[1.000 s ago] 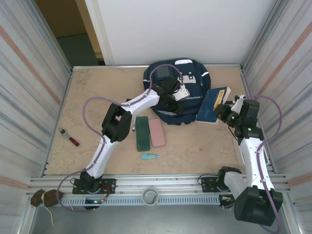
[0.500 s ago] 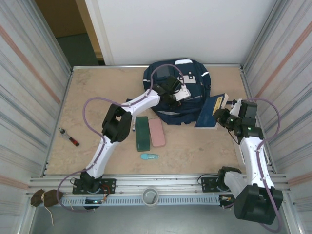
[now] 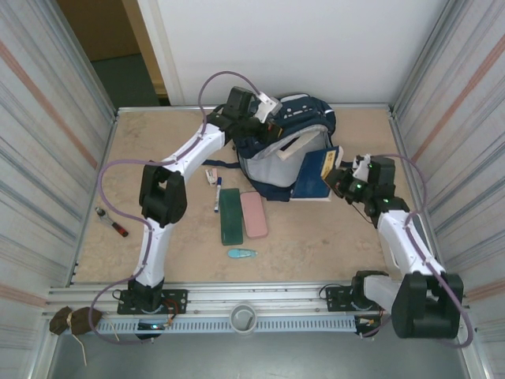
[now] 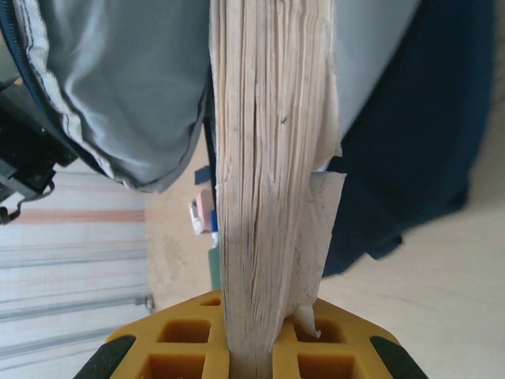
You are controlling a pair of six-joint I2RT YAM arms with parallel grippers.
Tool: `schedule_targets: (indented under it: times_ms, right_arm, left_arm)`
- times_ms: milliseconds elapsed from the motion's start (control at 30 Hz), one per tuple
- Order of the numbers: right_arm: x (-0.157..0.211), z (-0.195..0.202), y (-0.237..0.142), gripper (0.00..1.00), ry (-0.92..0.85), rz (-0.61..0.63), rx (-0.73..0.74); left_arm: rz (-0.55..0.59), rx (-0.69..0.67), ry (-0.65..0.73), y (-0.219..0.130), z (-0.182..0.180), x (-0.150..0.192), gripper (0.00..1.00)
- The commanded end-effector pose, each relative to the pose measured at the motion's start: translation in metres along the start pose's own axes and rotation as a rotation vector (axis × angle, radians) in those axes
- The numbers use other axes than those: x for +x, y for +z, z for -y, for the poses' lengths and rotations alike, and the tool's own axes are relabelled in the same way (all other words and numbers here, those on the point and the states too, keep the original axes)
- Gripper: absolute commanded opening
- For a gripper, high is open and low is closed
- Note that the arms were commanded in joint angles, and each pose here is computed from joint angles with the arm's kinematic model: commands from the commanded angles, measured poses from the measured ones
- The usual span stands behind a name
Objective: Pack the student bag
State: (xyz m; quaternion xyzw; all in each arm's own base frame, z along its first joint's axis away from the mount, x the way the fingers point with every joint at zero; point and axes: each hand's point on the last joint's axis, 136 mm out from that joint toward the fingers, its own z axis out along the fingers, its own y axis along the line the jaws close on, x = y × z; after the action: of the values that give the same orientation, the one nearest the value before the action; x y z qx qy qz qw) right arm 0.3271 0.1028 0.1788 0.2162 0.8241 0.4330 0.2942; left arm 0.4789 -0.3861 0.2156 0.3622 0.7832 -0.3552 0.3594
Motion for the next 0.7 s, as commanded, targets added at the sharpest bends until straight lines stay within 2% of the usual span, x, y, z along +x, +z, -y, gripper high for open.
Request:
schedule_targets:
  times_ms: [0, 367, 667]
  right_arm:
    - [-0.034, -0.031, 0.019, 0.00, -0.002, 0.139, -0.125]
    - [-0.046, -0.059, 0.085, 0.00, -0.033, 0.146, -0.190]
    - [-0.068, -0.029, 0.128, 0.00, 0.073, 0.244, -0.087]
  left_arm:
    - [0.153, 0.126, 0.014, -0.025, 0.034, -0.058, 0.00]
    - [0.152, 0.156, -0.012, -0.024, 0.028, -0.057, 0.00]
    - [0.145, 0.185, -0.024, -0.023, 0.029, -0.056, 0.00]
